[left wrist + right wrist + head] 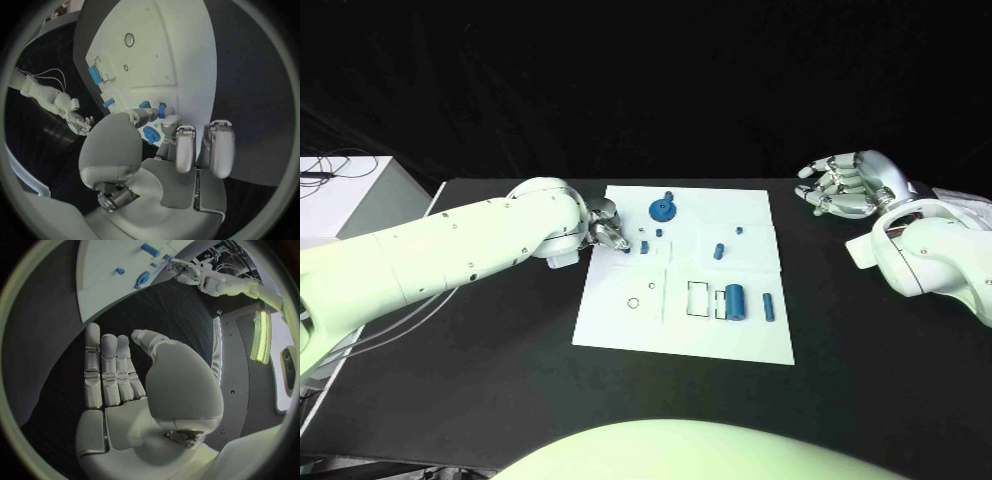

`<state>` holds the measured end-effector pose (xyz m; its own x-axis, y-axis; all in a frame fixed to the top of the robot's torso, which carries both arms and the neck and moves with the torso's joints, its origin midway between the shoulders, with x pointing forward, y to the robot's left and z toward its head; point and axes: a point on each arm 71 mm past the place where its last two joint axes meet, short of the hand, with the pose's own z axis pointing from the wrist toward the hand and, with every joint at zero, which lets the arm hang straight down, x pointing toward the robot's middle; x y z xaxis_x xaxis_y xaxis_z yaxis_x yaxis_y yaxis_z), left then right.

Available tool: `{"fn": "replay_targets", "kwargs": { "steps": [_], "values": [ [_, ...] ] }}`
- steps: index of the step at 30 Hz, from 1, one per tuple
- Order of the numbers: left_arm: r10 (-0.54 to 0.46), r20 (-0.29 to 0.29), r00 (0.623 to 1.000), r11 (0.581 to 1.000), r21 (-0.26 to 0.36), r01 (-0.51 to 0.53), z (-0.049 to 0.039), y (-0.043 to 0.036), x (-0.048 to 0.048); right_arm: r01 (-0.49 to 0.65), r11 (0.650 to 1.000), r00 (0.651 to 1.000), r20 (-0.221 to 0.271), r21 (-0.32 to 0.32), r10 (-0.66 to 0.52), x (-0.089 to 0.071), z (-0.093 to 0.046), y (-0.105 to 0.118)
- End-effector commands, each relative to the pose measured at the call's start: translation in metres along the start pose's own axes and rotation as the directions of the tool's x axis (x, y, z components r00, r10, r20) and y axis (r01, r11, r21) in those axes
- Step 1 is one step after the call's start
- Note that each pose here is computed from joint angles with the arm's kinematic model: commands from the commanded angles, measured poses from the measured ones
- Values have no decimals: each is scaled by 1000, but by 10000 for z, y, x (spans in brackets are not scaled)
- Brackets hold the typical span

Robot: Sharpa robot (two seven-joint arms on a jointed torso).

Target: Assemble the parts on the task board

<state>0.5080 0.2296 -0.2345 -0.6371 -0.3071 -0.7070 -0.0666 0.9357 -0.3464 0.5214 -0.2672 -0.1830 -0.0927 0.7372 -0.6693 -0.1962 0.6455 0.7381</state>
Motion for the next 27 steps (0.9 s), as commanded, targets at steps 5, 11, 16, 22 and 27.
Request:
{"fn": "replay_targets", "kwargs": {
  "steps": [5, 11, 16, 22, 27],
  "values": [
    [1, -11, 1000, 1000, 8, -1, 4, -18, 22, -1, 1000, 1000, -17, -6, 1, 19, -2, 3],
    [3, -13, 1000, 1000, 7, -3, 6, -15, 22, -1, 1000, 1000, -16, -5, 1, 16, -4, -1],
    [6, -15, 1000, 1000, 5, -6, 7, -9, 22, 0, 1000, 1000, -16, -5, 0, 15, -5, -3],
    [8, -16, 1000, 1000, 2, -8, 14, 0, 20, -1, 1000, 1000, -16, -6, 1, 17, -6, -1],
    [12, -22, 1000, 1000, 1, -12, 18, -2, 26, -1, 1000, 1000, -16, -7, 1, 22, -4, 2]
  ]
}}
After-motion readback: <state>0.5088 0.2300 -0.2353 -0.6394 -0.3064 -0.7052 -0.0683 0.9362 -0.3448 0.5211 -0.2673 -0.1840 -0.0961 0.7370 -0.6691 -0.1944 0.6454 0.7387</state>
